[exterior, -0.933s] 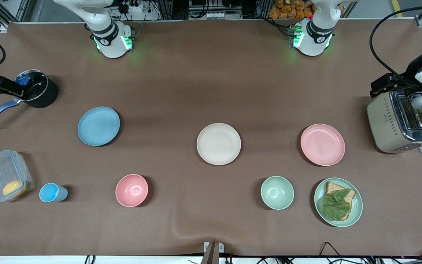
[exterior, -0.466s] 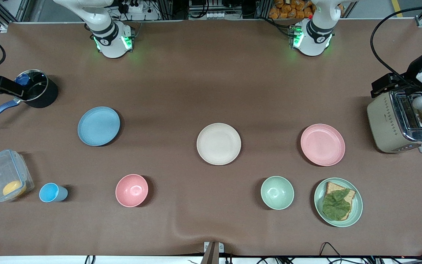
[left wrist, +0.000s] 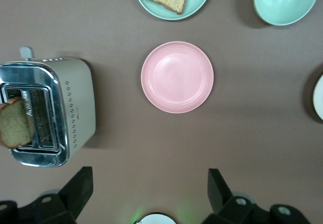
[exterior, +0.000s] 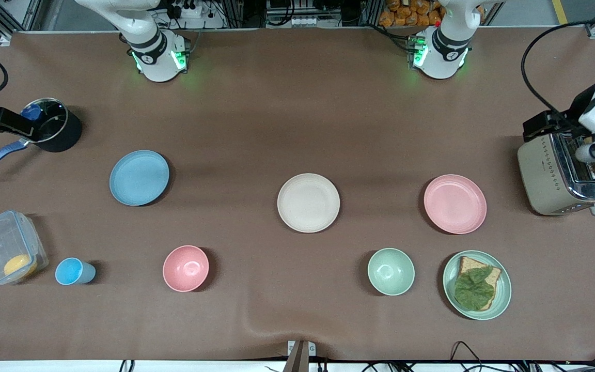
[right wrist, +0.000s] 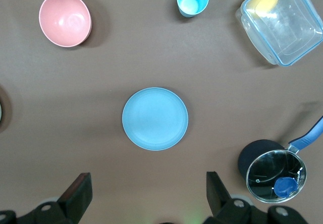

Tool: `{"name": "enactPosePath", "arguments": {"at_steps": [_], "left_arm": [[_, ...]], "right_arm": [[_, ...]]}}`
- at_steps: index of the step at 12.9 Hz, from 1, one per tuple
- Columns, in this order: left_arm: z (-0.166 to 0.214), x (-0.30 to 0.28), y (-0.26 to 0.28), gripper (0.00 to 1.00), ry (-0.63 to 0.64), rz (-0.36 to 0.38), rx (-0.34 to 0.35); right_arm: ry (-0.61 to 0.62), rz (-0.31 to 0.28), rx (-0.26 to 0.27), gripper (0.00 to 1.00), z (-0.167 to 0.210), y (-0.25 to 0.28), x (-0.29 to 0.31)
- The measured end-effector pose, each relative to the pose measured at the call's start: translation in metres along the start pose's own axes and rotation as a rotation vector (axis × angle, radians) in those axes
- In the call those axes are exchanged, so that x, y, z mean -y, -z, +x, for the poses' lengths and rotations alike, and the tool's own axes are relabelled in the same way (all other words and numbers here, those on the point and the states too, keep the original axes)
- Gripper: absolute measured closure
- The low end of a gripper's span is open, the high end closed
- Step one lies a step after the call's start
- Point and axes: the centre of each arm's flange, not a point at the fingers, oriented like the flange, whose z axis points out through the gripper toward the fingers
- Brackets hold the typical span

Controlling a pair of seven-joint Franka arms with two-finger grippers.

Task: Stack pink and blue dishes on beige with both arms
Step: 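Reach the left gripper down to the rim of the pink plate, then grasp the pink plate rim while the right gripper reaches the blue plate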

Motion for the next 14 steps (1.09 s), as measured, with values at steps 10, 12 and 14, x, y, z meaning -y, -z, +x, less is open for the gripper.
{"name": "enactPosePath", "arguments": {"at_steps": [10,12,14], "left_arm": [[0.041,0.045,-0.32,0.0,0.065,-0.079,-0.102],[0.043,0.043,-0.353,0.03,0.065,-0.094,-0.071],[0.044,0.041,-0.376,0.08,0.067,-0.105,-0.051]], "right_arm": [[-0.096,0.012,0.169,0.0,0.038,-0.088,-0.061],[-0.09,0.026,0.234,0.0,0.056,-0.145,-0.082],[-0.068,0.038,0.24,0.0,0.065,-0.19,-0.095]]}}
